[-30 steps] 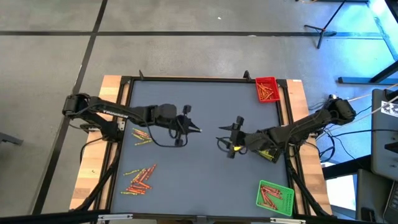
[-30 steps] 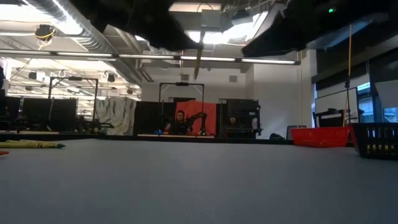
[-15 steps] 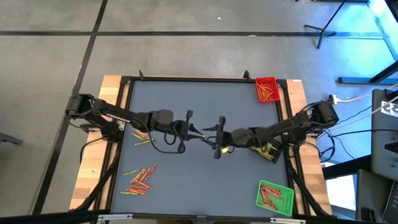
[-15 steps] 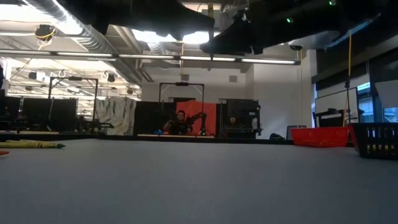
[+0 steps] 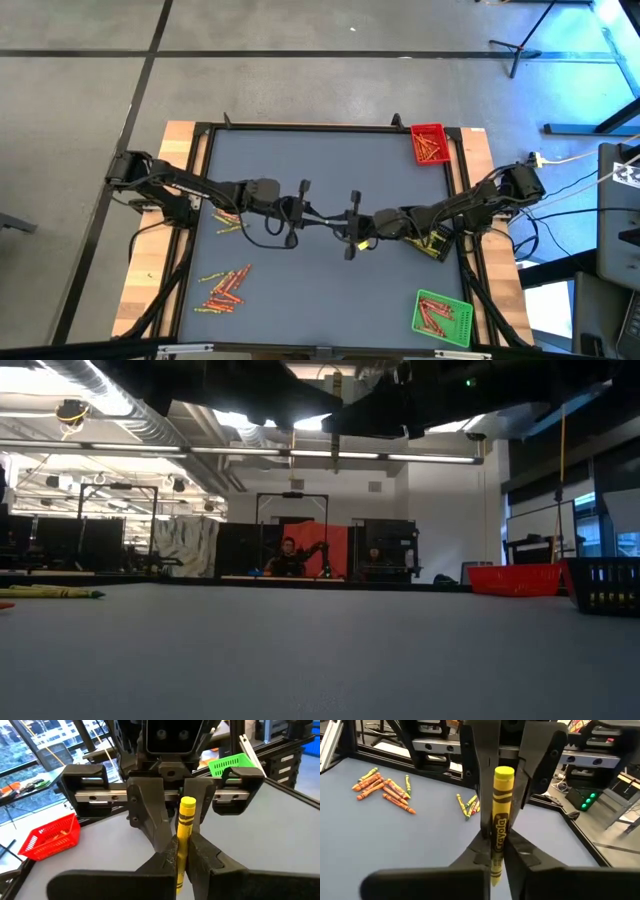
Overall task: Sort crayons
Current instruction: Put the yellow green crayon into the black basket
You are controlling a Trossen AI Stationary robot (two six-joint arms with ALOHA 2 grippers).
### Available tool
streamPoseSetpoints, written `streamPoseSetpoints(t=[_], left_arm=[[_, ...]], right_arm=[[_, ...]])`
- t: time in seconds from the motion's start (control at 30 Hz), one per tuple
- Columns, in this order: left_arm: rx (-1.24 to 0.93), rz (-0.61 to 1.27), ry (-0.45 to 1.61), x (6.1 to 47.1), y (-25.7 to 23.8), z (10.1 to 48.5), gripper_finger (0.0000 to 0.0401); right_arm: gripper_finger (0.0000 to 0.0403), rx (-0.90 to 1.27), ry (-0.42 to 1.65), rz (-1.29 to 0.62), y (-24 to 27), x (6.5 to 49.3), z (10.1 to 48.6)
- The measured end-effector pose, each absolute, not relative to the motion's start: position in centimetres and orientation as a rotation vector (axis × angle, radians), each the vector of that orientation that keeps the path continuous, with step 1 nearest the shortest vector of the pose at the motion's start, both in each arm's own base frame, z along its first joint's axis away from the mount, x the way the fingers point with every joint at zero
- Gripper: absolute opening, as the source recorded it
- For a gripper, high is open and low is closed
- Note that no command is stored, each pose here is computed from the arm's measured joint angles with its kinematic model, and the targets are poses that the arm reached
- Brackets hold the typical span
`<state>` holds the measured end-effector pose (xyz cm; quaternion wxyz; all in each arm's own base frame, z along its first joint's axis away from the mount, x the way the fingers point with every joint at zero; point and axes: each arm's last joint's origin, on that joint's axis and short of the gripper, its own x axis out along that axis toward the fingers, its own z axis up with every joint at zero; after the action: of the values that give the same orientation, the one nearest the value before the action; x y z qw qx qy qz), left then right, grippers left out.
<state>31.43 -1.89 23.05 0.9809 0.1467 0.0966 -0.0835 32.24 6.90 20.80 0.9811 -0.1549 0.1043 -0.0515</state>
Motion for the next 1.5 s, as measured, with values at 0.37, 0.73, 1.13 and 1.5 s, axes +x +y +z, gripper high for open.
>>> streamPoseSetpoints(t=[0.37,0.73,1.13,1.5], left_arm=[[0.228,-0.187,0.277,30.4,-2.1,23.5,0.0112],[0.222,-0.107,0.433,28.8,-1.8,23.5,0.0126],[0.226,-0.09,0.437,28.8,-1.7,23.5,0.0126],[0.226,-0.089,0.436,28.8,-1.7,23.5,0.0126]], right_arm=[[0.0012,-0.347,0.428,-0.177,8.0,30.5,22.5],[0.0031,-0.081,0.944,-0.415,9.2,24.6,25.4],[0.0028,0.239,1.369,-0.687,9.8,18.4,23.0],[0.0052,0.273,1.472,-0.695,9.3,16.5,18.0]])
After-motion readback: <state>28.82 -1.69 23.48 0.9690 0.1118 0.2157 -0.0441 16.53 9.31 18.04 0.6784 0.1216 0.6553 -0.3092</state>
